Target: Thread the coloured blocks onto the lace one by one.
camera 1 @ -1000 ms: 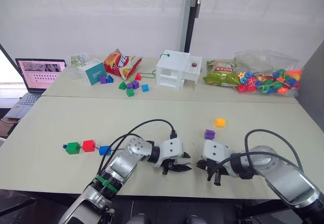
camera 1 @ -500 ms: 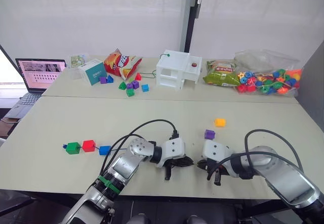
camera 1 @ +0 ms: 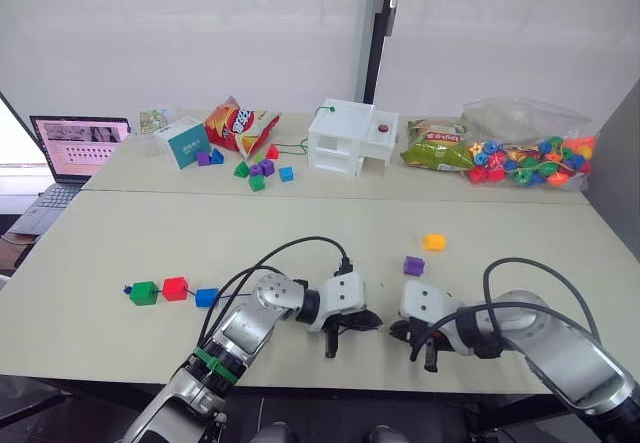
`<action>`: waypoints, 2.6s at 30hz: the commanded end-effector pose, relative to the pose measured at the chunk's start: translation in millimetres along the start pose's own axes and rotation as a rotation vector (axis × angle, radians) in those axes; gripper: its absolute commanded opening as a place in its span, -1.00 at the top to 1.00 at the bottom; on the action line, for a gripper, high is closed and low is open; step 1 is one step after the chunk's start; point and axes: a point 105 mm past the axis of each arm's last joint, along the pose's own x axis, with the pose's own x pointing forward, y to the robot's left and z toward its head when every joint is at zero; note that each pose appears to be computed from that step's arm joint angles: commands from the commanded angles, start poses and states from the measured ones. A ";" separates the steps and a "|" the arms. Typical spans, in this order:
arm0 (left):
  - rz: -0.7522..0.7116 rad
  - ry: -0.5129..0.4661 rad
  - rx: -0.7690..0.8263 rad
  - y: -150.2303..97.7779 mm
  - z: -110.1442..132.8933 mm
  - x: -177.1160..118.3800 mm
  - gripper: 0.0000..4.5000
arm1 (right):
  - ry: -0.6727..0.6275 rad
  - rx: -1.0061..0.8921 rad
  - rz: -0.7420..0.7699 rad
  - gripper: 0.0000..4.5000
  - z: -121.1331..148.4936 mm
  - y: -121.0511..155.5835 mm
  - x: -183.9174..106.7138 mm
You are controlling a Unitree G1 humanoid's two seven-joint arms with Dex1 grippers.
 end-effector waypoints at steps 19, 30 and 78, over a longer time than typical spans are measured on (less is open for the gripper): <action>-0.029 0.001 0.058 -2.5 7.1 -0.5 0.34 | -0.021 -0.034 -0.015 1.00 10.1 -2.6 -5.5; -0.006 -0.039 0.032 1.2 12.2 1.3 0.34 | -0.019 -0.027 -0.013 1.00 9.9 -0.7 -6.1; 0.108 0.053 -0.103 7.8 -3.9 -76.7 1.00 | -0.353 0.593 -0.858 -0.82 2.0 -15.4 -38.4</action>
